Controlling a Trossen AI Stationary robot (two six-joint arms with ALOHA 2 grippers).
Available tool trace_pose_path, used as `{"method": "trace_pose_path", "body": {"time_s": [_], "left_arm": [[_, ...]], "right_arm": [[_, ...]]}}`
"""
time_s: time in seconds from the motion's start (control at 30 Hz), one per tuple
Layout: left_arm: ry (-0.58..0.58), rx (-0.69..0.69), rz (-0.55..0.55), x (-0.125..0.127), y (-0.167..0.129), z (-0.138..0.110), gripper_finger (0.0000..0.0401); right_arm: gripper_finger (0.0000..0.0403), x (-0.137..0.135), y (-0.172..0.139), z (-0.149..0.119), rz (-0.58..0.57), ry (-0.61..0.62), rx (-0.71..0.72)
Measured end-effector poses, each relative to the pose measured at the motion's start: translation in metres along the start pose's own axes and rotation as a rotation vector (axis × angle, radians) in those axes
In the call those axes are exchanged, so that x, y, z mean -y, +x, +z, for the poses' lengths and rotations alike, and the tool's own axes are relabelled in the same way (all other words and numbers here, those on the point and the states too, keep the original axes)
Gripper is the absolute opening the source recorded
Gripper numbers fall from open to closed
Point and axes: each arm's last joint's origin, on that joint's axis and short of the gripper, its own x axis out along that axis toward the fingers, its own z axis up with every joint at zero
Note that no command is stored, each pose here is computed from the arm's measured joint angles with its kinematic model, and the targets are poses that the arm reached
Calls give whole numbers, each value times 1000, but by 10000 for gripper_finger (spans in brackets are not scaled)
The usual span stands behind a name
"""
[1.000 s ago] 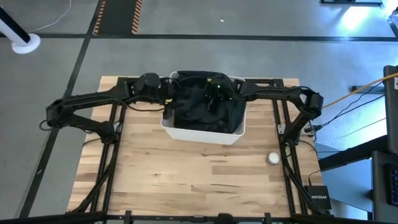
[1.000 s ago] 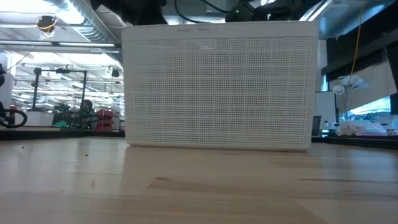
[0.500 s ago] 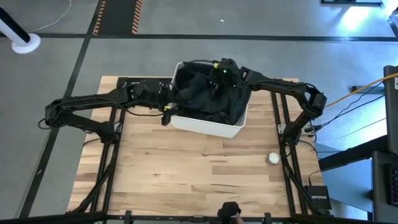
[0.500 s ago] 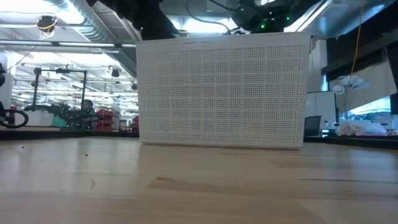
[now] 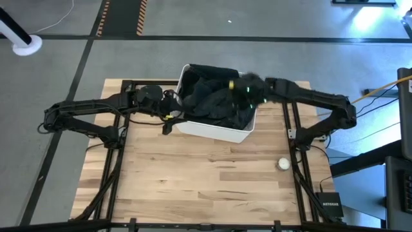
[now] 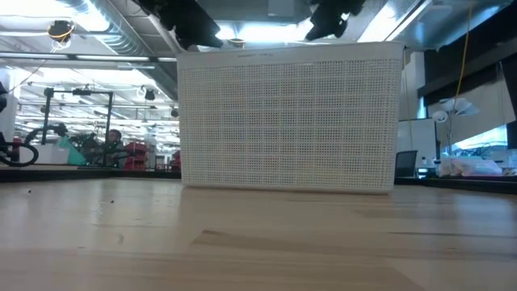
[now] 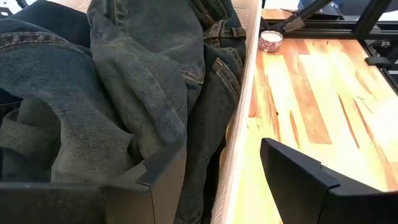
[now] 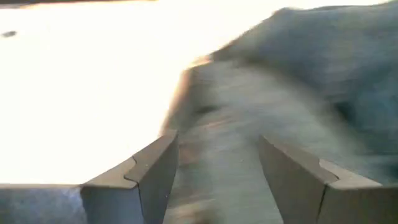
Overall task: Sort clothes
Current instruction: Move the white bin to the top center of the table
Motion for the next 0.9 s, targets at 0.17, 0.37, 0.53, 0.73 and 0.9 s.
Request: {"method": "trace_pose_path", "body": {"time_s": [0.17,0.37,0.53,0.73,0.9], "left_arm": [[6,-21,13,0,-1,-2,203],[-6,-26,11,1,-1,-2,203],[-3,-23,8,1,-1,-2,203],[1,11,12,1,-1,2,203],[-2,9,9,2,-1,1,203]], "right_arm": [[239,-59,7,-13,210,-18,-137],[239,-111,11,-28,247,-19,-229],[239,-117,22,-54,57,-75,-337],[238,-97,30,-58,-87,-95,-338],[238,-74,33,-47,-112,-78,-250]]}}
